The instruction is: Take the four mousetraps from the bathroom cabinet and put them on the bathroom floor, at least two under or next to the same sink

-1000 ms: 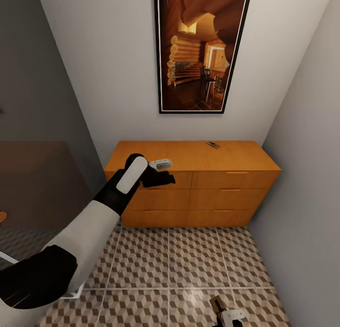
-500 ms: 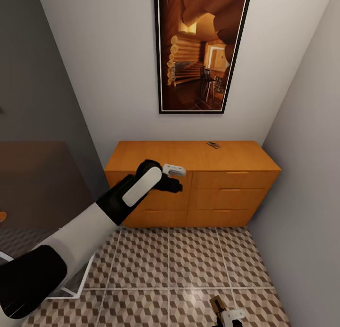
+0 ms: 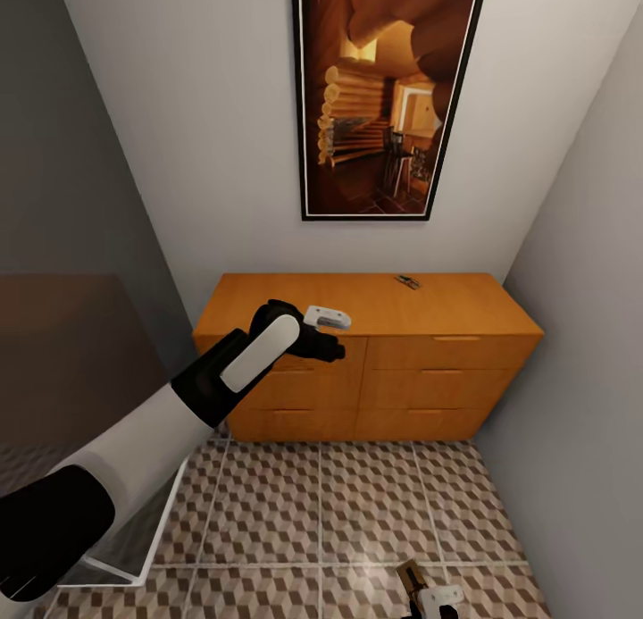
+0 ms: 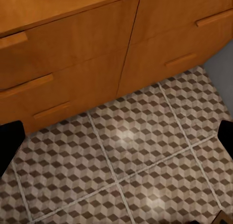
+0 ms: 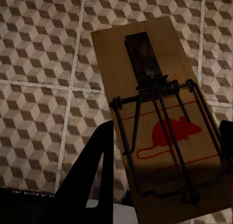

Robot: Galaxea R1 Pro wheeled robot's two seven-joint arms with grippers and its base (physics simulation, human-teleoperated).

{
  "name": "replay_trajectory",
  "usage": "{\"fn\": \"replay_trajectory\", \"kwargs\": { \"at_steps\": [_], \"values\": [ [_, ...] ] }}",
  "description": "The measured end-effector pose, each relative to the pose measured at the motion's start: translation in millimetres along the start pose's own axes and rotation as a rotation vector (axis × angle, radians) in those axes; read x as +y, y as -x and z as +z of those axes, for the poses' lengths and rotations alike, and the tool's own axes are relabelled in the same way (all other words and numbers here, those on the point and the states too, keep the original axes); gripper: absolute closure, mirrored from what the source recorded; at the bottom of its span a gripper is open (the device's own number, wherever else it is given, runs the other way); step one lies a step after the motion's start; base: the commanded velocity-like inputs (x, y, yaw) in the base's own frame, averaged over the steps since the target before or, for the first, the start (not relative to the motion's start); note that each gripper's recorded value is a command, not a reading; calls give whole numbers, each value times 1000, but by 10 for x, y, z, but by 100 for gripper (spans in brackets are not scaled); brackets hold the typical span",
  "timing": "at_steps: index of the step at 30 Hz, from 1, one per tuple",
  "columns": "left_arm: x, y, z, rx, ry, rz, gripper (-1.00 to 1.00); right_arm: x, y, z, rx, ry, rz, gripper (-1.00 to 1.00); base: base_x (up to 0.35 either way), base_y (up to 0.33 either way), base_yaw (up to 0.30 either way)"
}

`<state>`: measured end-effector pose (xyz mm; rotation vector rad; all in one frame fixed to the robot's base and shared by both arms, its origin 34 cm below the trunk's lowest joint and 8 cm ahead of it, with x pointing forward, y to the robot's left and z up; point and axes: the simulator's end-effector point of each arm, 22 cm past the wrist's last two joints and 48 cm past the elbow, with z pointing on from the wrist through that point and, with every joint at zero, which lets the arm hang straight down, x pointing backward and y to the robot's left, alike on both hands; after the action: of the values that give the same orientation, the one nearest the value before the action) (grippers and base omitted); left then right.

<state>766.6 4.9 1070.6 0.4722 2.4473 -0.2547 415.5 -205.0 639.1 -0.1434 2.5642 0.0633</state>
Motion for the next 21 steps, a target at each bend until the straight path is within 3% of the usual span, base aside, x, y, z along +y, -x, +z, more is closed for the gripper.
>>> {"fn": "replay_trajectory", "kwargs": {
  "at_steps": [11, 17, 21],
  "values": [
    [-118, 21, -7, -2, -18, 3, -100, -58, -11, -3, 1, -6, -1, 100, 330, 1, 0],
    [-134, 25, -9, -3, -20, 3, -100, -328, -57, -19, 9, -20, -18, 100, 331, 0, 0],
    [-132, 25, -9, -3, -19, 4, -100, -457, -109, -46, 18, 24, -32, 100, 330, 0, 0]
  ]
}}
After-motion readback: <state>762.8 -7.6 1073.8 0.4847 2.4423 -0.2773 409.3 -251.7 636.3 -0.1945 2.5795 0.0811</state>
